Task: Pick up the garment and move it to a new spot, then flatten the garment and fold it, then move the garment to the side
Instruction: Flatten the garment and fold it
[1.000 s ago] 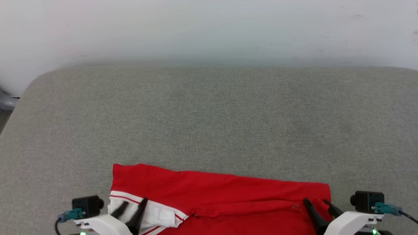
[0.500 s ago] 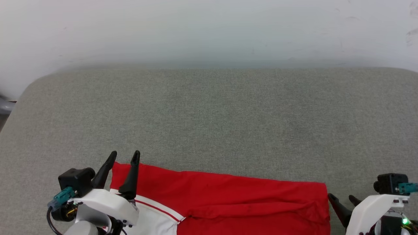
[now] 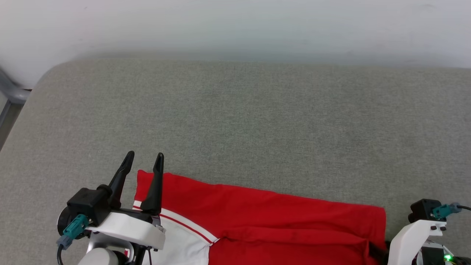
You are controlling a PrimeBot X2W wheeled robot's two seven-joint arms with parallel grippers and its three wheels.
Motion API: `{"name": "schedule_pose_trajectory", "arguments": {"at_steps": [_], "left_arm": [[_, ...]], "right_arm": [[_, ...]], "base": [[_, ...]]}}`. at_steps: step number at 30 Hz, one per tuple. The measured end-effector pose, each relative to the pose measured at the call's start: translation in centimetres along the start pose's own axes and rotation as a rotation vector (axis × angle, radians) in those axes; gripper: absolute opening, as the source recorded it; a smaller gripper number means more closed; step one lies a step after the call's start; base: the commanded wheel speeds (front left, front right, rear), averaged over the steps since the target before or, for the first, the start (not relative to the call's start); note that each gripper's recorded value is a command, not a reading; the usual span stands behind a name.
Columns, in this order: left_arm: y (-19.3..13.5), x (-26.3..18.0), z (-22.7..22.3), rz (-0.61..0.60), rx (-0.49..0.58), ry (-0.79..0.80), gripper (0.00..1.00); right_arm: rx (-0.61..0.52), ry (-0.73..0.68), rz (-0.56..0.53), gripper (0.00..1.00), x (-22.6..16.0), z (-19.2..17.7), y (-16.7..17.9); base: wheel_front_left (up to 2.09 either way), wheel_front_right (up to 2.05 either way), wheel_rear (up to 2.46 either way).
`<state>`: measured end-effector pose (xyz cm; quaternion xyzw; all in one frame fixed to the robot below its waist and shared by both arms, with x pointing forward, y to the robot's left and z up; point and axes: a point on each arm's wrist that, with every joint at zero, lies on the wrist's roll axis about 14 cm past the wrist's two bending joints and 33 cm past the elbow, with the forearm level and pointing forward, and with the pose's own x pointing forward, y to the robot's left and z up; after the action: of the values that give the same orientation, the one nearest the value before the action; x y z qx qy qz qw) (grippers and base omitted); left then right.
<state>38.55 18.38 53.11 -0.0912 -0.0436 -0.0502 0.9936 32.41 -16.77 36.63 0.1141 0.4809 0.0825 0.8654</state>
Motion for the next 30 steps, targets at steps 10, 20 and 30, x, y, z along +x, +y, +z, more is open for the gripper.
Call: {"name": "schedule_pose_trajectory", "arguments": {"at_steps": [10,20,30], "left_arm": [[1.1,-0.8,0.0,0.036,0.025,-0.002,1.0],[0.1,-1.8,1.2,0.009,0.044,-0.028,1.0],[-1.2,-2.3,1.6,-0.016,0.046,-0.034,1.0]], "right_arm": [[-0.015,0.137,0.045,0.0,1.5,-1.9,1.5],[-0.041,-0.018,0.019,0.0,-1.0,1.3,0.8],[0.034,-0.138,-0.154,0.0,-5.6,3.3,-5.8]], "base": [[0.0,0.0,0.0],[0.0,0.0,0.0],[0.0,0.0,0.0]]}}
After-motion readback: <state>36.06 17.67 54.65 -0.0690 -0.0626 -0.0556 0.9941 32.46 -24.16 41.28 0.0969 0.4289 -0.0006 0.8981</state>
